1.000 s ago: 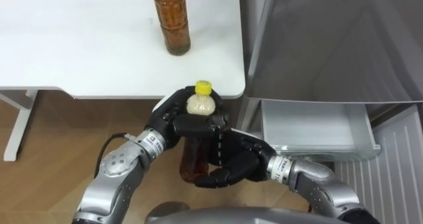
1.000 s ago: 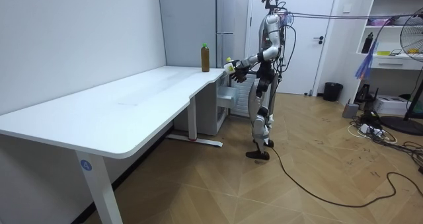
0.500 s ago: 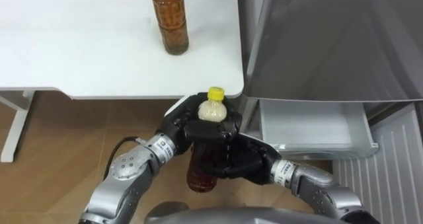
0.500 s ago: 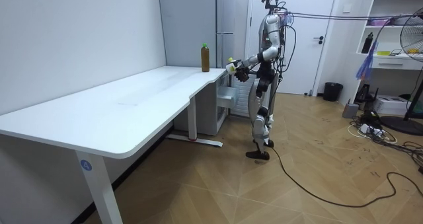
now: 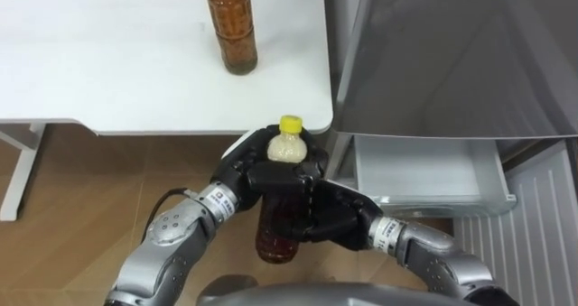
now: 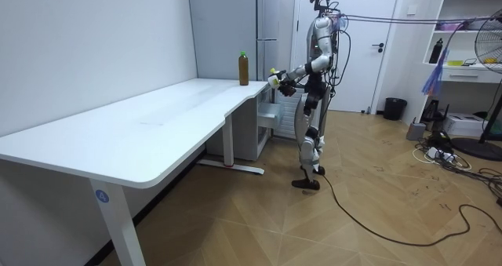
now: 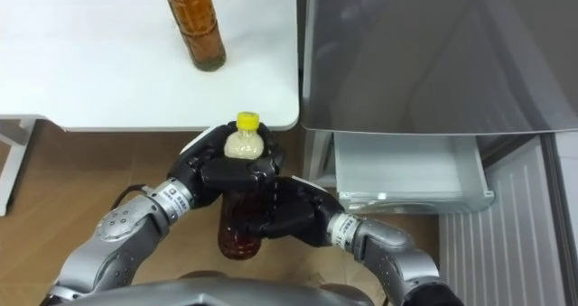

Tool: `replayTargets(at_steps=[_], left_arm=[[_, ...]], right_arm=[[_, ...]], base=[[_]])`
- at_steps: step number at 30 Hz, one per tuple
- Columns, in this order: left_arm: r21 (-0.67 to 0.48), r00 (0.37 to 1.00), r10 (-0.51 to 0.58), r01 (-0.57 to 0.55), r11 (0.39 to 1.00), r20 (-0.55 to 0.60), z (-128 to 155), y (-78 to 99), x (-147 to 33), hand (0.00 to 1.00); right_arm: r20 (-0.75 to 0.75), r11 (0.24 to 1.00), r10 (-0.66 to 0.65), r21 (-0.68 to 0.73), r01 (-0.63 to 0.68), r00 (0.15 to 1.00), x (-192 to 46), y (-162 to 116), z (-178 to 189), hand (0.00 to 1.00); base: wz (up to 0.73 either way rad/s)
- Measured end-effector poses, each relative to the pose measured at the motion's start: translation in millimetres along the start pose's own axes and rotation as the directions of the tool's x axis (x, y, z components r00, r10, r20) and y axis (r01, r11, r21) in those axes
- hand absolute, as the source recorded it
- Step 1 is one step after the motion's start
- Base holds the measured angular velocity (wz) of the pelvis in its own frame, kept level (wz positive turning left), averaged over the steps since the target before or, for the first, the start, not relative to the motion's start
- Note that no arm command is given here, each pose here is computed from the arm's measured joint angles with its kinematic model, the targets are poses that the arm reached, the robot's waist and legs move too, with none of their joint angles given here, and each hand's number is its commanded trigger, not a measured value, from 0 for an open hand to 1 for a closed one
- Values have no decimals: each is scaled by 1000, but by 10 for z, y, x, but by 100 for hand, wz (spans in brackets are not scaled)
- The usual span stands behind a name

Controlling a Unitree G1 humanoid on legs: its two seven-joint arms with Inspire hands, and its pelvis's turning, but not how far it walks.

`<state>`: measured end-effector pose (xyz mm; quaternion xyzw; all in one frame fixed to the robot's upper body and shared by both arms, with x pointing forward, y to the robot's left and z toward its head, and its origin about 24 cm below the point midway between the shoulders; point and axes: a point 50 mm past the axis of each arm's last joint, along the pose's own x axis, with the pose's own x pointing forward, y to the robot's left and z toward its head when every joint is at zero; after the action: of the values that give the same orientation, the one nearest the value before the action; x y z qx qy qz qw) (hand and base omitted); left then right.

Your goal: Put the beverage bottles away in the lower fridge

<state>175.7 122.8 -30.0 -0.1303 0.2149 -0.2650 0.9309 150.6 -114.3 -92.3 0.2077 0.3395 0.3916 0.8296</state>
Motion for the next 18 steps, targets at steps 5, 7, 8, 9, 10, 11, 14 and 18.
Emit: replayTargets(at_steps=[5,7,8,9,10,11,14,18], left_arm=[[-11,1000,11,-11,1000,4,1,0,4,0],[-19,1000,13,-13,1000,7,3,1,4,0],[-19,1000,17,-17,1000,7,2,2,4,0],[-19,1000,20,-19,1000,7,3,4,4,0],[-19,1000,21,-21,1000,7,3,6,4,0],[-20,1000,21,-21,1000,8,3,4,5,0],[-21,1000,26,-26,999,10,6,5,7,0],[-6,999,27,-27,1000,19,29,-15,20,0]], right_arm=[[2,1000,4,6,-4,1000,-3,-1,-5,100],[4,1000,6,7,-6,1000,-6,-3,-2,100],[4,1000,5,9,-5,1000,-7,-4,-6,100],[4,1000,4,10,-4,1000,-8,-5,-8,100],[3,1000,4,11,-4,1000,-10,-6,-11,100],[3,1000,3,12,-3,1000,-11,-6,-14,100],[4,1000,3,13,-3,1000,-12,-6,-14,100],[13,1000,6,17,-6,1000,-19,-11,-4,100]], base=[[0],[0],[0],[0],[0],[0],[0],[0]])
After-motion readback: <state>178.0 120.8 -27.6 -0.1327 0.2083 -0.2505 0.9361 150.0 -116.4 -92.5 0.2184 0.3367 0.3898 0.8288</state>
